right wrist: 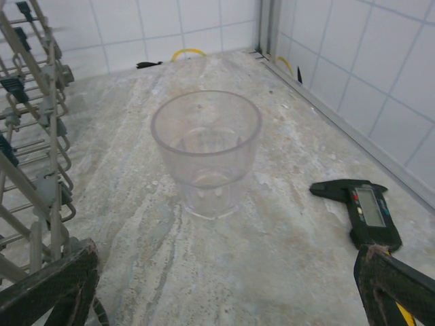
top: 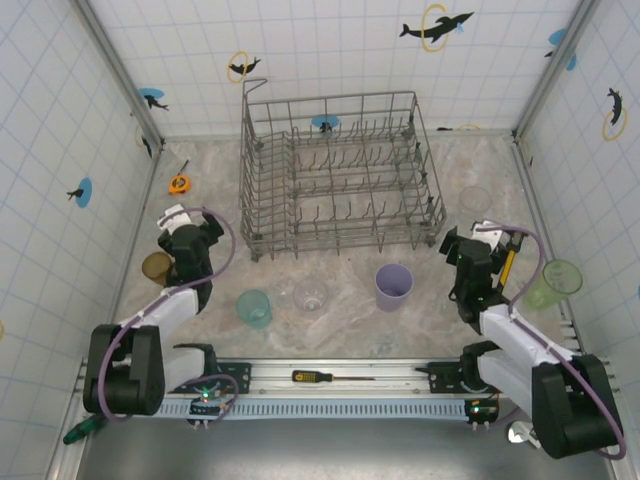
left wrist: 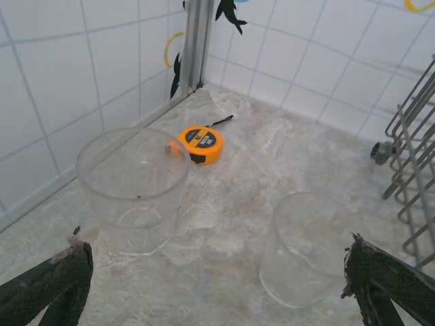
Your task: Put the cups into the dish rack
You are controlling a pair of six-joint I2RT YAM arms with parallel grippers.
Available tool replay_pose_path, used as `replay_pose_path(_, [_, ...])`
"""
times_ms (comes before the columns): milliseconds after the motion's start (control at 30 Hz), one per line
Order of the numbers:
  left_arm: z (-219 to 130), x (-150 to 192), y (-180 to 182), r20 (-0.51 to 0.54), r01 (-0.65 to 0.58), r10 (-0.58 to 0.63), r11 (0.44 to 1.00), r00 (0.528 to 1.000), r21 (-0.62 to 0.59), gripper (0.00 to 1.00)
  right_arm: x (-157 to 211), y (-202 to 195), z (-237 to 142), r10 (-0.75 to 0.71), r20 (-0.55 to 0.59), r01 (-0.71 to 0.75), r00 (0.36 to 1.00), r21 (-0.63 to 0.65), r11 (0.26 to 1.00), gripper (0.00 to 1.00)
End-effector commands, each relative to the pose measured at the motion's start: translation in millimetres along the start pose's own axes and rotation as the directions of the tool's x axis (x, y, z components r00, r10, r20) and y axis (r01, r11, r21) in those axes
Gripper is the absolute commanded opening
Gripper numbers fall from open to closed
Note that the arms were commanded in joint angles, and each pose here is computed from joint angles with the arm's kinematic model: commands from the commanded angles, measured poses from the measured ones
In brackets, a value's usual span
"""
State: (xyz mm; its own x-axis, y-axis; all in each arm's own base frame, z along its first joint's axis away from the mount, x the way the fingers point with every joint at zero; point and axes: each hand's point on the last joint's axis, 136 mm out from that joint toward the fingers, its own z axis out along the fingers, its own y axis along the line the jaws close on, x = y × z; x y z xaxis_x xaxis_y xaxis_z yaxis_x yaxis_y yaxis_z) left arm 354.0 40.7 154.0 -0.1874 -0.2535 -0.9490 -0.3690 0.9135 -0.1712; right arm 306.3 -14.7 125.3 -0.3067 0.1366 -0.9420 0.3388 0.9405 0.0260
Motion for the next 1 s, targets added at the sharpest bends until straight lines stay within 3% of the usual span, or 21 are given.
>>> replay_pose_path(0, [-5, -6, 3, -0.057, 0.066, -0.069, 0.996, 0.996, -0.058, 0.98, -18, -8, -7, 0.059, -0.021, -0.058, 0.998, 0.059, 0.997, 1.00])
replay_pose_path(233, [-18, -27, 1, -0.199, 0.106, -0.129, 0.987, 0.971, -0.123, 0.98, -40, 0, -16, 0.085, -0.133, -0.078, 0.987, 0.052, 0.996, 1.00])
replay_pose_path(500, [-53, -25, -20, -0.380, 0.219, -0.220, 0.975, 0.898, -0.048, 0.98, -62, 5, -24, 0.069, -0.187, -0.061, 0.980, 0.049, 0.997, 1.00])
replay_pose_path(833, [-100, -7, -49, -0.650, 0.304, -0.212, 0.952, 0.730, 0.031, 0.98, -76, 37, -29, 0.029, -0.273, -0.059, 0.962, -0.100, 0.993, 1.00])
replay_pose_path(967, [-116, 8, -44, -0.714, 0.254, -0.145, 0.966, 0.685, 0.047, 0.98, -88, 55, -29, 0.038, -0.293, -0.090, 0.955, -0.164, 0.982, 1.00])
